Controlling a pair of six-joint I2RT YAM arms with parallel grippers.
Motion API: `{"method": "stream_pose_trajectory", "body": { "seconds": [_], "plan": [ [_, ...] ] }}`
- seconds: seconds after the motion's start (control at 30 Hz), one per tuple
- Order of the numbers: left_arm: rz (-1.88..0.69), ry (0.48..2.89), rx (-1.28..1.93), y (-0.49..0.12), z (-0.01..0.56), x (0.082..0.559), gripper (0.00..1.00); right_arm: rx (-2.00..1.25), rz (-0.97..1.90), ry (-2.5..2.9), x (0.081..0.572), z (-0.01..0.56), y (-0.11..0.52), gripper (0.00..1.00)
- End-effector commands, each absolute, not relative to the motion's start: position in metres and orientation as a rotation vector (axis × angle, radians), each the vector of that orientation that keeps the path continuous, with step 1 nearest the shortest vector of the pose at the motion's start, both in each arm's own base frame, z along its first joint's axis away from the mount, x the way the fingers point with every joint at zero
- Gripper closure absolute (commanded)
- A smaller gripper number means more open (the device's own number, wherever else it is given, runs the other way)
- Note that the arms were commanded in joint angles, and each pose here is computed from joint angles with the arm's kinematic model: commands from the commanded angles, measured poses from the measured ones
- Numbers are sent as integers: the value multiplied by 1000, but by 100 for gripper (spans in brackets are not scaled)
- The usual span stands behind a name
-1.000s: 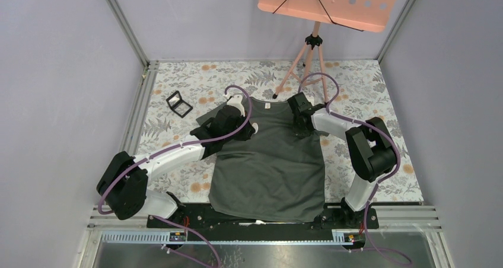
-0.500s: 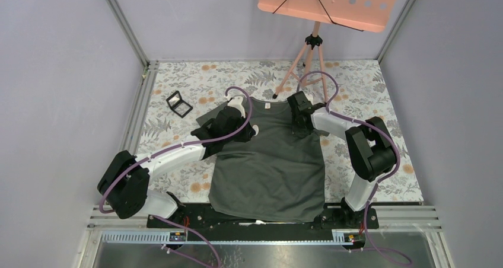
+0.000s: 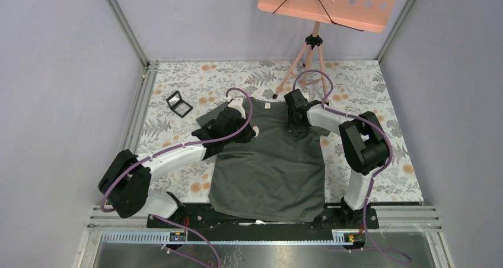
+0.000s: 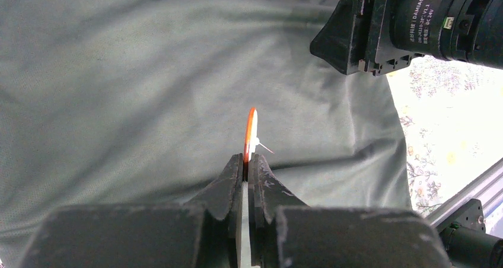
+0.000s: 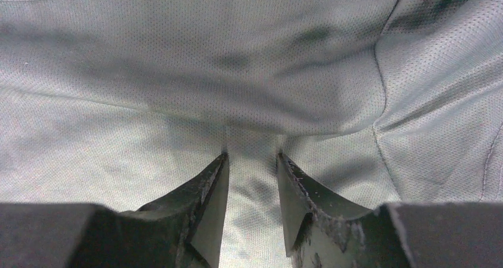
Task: Pin the brooch onto the clothing
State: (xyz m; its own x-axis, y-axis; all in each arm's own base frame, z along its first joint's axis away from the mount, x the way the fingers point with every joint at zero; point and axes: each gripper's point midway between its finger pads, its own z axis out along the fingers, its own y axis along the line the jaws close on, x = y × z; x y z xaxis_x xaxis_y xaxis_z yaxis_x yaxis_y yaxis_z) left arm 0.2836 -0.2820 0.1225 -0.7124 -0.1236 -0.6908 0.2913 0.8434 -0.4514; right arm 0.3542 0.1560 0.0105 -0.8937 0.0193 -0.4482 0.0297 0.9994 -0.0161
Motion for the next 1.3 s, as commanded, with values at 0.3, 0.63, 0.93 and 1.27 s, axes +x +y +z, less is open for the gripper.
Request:
{"method": "stream_pose_trajectory", "body": {
  "seconds": [0.3,0.63,0.93,1.27],
  "plan": [
    [-763,2209,110,-291,133,291,100,44,-27,2692,355,6,156,82],
    [-748,2231,120,-328,110,304,100,80,55,2625,350,29,158,100],
    [-770,2181,97,-354,106,319,100,127,143,2553,347,49,161,100],
    [-771,2200,89,-378,98,327,100,169,277,2507,345,62,170,100]
  ]
}}
